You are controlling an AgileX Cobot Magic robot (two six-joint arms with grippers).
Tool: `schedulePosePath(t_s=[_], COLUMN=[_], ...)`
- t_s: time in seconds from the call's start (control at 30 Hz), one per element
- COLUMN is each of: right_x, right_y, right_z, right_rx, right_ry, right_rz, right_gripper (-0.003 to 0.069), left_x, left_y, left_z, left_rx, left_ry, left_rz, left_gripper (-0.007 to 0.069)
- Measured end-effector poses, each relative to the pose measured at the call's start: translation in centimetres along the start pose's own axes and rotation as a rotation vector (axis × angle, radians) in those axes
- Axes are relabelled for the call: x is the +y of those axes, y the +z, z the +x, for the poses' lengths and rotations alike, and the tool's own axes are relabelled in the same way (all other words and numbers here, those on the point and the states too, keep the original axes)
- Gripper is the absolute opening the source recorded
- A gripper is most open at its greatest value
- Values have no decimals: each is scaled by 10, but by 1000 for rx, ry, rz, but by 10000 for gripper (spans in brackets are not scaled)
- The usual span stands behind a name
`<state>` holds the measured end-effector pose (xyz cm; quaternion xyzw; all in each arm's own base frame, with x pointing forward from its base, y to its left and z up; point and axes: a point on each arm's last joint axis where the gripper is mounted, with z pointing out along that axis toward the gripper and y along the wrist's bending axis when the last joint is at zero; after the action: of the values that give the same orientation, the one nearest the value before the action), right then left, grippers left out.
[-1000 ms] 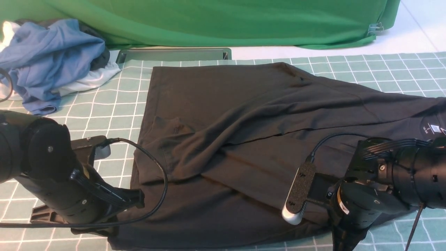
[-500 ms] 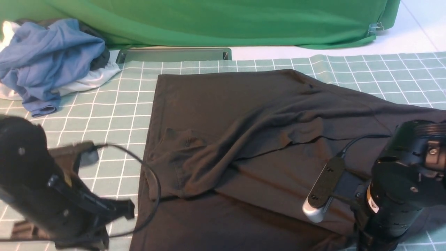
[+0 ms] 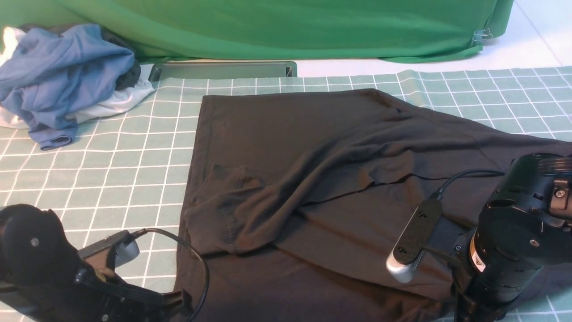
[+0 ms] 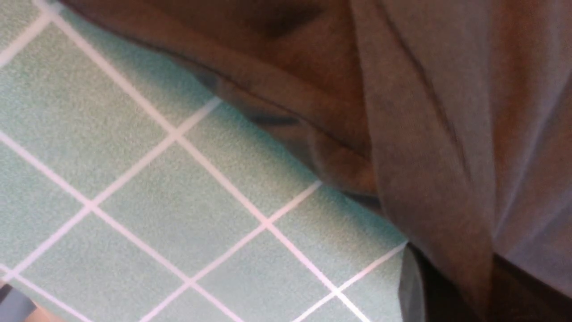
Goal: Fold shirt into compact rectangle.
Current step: 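Grasp the near edge of the shirt at its hem and shoulder corners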
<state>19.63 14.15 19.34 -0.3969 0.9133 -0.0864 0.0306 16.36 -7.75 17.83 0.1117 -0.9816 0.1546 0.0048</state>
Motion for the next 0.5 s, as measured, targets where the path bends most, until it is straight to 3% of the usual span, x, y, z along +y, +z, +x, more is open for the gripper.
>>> schedulePosePath(t_s=[0.2,0.5], right_x=[0,0], right_y=[0,0], right_z=[-2,-2], right_rx=[-23,-26], right_ry=[2,3], right_rz=[-2,-2], right_gripper=[88,88], left_x=[2,-2], left_y=[15,24], left_z=[-6,-12], left_rx=[52,38], left_ry=[-29,-67], left_rz=[-33,8], left_gripper=[398,407])
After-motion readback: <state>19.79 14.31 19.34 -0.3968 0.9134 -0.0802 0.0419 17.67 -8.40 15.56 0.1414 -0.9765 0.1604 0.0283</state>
